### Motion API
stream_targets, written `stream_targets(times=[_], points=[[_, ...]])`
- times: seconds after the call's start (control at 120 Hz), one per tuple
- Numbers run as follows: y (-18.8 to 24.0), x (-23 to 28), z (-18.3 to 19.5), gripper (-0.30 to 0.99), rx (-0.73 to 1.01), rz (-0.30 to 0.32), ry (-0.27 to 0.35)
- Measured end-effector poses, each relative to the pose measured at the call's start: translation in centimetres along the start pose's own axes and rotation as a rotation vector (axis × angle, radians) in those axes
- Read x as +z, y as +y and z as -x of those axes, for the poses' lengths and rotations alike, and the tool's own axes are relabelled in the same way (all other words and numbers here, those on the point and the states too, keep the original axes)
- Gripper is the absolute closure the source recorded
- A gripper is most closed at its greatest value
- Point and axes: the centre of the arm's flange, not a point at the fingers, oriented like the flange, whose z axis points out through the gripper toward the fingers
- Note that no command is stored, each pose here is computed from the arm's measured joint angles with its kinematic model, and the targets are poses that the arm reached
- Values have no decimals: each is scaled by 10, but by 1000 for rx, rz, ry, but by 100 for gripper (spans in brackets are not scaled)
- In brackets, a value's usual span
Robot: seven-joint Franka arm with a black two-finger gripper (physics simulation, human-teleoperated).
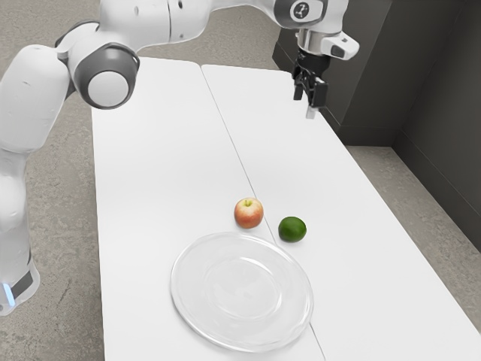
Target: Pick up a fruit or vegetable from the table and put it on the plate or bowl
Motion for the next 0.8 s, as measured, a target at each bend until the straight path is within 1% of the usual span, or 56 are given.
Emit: stream_targets(times=[0.267,0.325,0.358,0.425,0.475,0.583,0.675,0.733,0.8], points=[[0,1,1,0,60,5,-7],[0,1,1,0,68,13,-7],[-8,1,2,0,57,24,-5],[-11,-8,6,0,56,50,13],[6,-14,8,0,90,78,12],[69,-10,8,0,209,139,-17],[110,2,8,0,275,162,-45],[124,7,9,0,298,169,-55],[141,5,24,0,331,175,-77]])
